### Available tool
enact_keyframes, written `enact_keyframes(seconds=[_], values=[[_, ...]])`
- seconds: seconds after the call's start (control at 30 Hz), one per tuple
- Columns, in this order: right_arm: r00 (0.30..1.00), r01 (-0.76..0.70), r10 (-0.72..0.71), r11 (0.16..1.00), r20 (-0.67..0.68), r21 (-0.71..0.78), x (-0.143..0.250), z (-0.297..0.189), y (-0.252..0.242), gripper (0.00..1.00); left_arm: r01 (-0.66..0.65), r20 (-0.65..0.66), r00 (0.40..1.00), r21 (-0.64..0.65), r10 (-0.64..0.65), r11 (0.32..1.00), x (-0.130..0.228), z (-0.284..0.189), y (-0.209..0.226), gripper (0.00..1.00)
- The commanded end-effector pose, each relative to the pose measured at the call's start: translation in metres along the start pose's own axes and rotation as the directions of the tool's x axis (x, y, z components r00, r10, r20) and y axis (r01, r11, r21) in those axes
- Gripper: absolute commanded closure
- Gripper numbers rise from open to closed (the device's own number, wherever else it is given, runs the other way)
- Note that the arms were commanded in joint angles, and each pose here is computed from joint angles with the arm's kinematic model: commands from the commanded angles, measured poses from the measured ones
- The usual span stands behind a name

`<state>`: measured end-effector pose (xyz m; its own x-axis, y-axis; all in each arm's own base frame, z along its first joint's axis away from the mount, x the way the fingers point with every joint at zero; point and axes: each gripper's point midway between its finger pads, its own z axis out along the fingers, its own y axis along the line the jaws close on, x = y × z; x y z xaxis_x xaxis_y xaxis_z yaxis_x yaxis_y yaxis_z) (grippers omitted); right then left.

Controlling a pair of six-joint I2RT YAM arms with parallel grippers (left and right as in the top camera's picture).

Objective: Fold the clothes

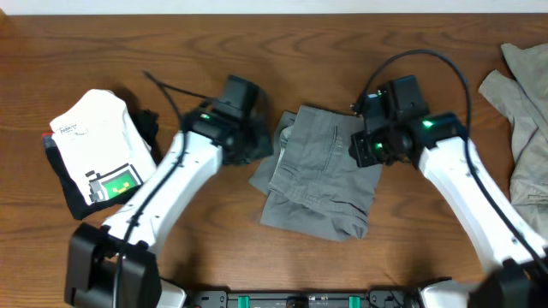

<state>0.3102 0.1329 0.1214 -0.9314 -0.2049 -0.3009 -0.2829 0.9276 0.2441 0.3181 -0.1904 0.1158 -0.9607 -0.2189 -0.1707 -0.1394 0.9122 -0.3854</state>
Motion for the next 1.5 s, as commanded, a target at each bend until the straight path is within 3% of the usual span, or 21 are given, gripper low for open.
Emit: enact_keyframes(seconds=[0.0, 0.27, 0.6, 0.87, 0.97, 1.13, 1.3, 1.47], values=[[0.998, -0.008, 0.008, 1.0, -0.068, 0.001, 0.008, 0.023, -0.004, 0.83, -0.045, -0.025, 0.999, 0.058, 0.047, 0.997, 0.013, 0.013, -0.025, 0.56], [0.976, -0.054, 0.044, 0.998, -0.214, -0.044, 0.026, 0.068, -0.006, 0.83, -0.132, -0.004, 0.991, 0.133, 0.134, 0.982, 0.024, 0.05, -0.07, 0.55], [0.923, -0.101, 0.074, 0.994, -0.378, -0.052, 0.058, 0.111, -0.009, 0.82, -0.106, -0.295, 0.951, -0.032, 0.092, 0.994, 0.097, 0.098, -0.035, 0.55], [0.915, -0.11, 0.08, 0.992, -0.395, -0.056, 0.062, 0.112, -0.009, 0.82, -0.145, -0.26, 0.961, -0.189, 0.093, 0.971, 0.093, 0.099, -0.001, 0.55], [0.911, -0.131, 0.08, 0.986, -0.404, -0.099, 0.062, 0.105, 0.001, 0.8, -0.179, -0.255, 0.958, -0.184, 0.129, 0.967, 0.084, 0.097, 0.004, 0.56], [0.955, -0.09, 0.051, 0.988, -0.291, -0.124, 0.037, 0.069, 0.012, 0.77, -0.177, -0.159, 0.976, -0.175, 0.15, 0.968, 0.036, 0.078, 0.013, 0.56], [0.999, 0.001, -0.003, 0.999, -0.033, -0.053, -0.004, 0.01, 0.012, 0.72, -0.072, -0.026, 0.997, -0.141, 0.069, 0.987, -0.026, 0.046, 0.028, 0.51], [0.993, 0.029, -0.038, 0.996, 0.116, 0.08, -0.028, -0.016, -0.005, 0.67, -0.019, -0.071, 0.997, 0.1, 0.026, 0.995, -0.034, 0.018, 0.003, 0.49]])
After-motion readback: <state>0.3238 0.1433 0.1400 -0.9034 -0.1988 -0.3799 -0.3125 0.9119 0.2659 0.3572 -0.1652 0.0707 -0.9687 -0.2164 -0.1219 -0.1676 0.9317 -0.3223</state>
